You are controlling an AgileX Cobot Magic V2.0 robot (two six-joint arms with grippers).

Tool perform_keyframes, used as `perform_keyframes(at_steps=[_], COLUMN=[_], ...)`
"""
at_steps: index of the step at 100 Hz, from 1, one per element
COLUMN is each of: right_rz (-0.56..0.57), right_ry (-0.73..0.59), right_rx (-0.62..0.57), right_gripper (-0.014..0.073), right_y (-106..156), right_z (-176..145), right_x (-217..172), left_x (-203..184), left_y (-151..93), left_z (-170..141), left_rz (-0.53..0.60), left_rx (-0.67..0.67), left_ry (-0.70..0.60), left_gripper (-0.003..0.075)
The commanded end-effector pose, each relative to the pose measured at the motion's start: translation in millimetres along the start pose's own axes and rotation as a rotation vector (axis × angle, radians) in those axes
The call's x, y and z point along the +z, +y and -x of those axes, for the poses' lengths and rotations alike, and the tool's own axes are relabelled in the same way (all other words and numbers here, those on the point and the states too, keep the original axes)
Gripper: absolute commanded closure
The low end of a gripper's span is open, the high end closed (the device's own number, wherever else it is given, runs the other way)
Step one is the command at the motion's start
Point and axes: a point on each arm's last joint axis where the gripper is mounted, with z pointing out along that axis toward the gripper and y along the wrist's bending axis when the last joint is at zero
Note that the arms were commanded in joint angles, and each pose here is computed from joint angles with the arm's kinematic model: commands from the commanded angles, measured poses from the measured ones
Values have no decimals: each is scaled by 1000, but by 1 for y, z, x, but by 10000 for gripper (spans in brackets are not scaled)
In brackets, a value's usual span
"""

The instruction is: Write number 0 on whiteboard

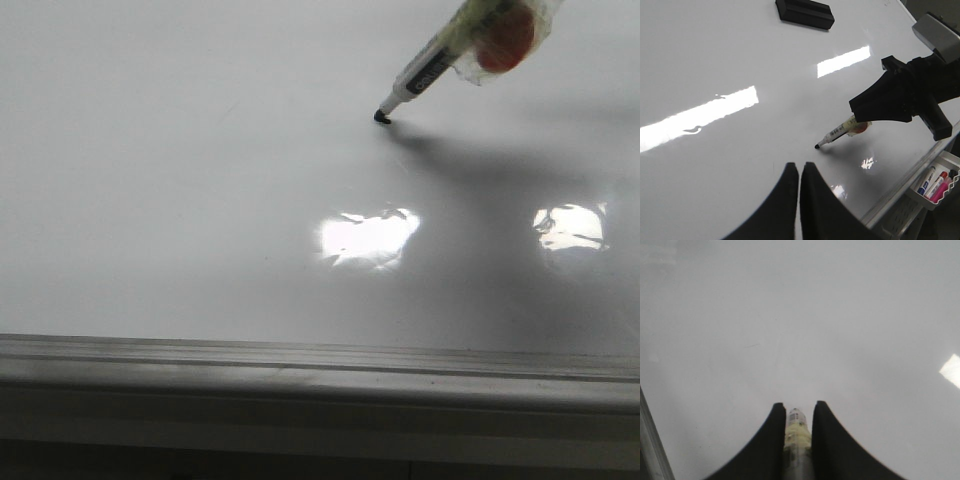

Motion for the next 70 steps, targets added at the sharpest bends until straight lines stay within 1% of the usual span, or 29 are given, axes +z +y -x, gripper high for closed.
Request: perform_keyframes(at_steps=[1, 28, 70], right_rz=[-51, -27, 53], right_ry=[-95, -46, 116], right_rx=[-13, -14, 9], right_gripper=[643, 643, 643], right_y=[-7, -4, 3], right_z=[14, 9, -6], right_x=[-1, 7, 7], left_x=[-1, -1, -1], left_y=[-4, -4, -4], left_z=[12, 12, 12], left_rz=[-38, -39, -39], left_rx=[-9, -11, -11], left_ry=[-71, -70, -70], left_gripper=[740, 740, 740])
